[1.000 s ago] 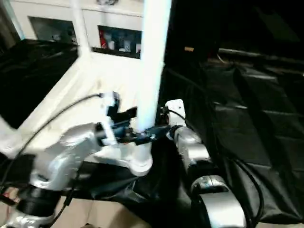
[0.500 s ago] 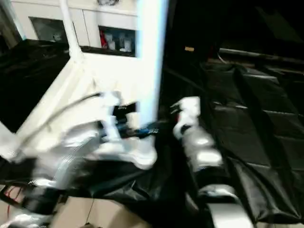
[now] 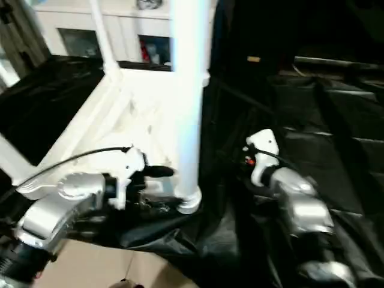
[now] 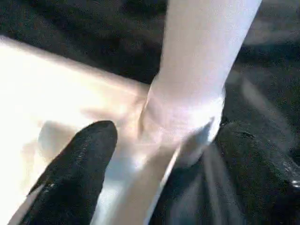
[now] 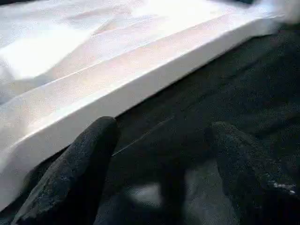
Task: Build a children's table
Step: Rotate table base
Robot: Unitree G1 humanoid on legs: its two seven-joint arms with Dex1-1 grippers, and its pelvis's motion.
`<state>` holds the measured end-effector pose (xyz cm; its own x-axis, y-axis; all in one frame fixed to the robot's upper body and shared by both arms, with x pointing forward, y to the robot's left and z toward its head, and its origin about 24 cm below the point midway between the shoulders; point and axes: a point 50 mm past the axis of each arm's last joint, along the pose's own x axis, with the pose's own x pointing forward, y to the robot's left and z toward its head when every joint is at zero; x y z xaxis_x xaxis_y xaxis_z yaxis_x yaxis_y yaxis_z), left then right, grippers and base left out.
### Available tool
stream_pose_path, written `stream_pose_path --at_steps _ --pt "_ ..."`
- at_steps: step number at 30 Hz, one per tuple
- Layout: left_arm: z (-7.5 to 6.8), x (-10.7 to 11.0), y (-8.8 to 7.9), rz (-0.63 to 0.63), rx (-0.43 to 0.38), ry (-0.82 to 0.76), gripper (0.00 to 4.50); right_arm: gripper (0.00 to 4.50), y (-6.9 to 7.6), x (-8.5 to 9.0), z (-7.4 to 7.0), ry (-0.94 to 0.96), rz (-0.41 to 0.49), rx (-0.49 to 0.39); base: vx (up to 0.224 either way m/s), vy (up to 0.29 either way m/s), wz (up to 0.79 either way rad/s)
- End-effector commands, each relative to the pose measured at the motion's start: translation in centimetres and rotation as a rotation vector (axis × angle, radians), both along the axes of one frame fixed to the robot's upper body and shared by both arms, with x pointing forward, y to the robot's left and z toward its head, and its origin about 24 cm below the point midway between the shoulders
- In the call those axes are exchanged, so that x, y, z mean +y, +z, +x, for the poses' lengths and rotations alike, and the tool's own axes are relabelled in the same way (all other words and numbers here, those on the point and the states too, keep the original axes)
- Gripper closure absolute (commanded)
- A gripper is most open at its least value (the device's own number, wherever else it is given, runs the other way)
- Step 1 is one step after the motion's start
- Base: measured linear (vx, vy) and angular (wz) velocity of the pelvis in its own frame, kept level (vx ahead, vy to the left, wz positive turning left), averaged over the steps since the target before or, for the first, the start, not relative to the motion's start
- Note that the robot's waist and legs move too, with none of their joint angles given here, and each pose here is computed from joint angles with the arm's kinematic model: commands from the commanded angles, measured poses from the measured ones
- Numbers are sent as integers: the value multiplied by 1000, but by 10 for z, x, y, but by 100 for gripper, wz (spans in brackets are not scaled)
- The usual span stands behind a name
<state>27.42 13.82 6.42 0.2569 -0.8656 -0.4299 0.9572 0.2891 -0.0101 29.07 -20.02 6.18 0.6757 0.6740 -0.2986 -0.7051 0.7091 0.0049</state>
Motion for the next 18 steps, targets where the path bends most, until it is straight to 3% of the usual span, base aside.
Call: stream_pose_path --at_steps 1,5,13,18 --pt "3 6 2 26 10 -37 83 97 8 18 -7 154 30 20 0 0 0" --pt "14 16 2 72 13 -64 119 97 11 23 -18 311 -22 73 0 0 0" --pt "29 9 3 126 -30 -149 169 97 20 19 -20 353 -62 81 0 0 0" --pt "36 4 -1 165 0 -229 215 97 22 20 -22 384 -99 87 0 0 0"
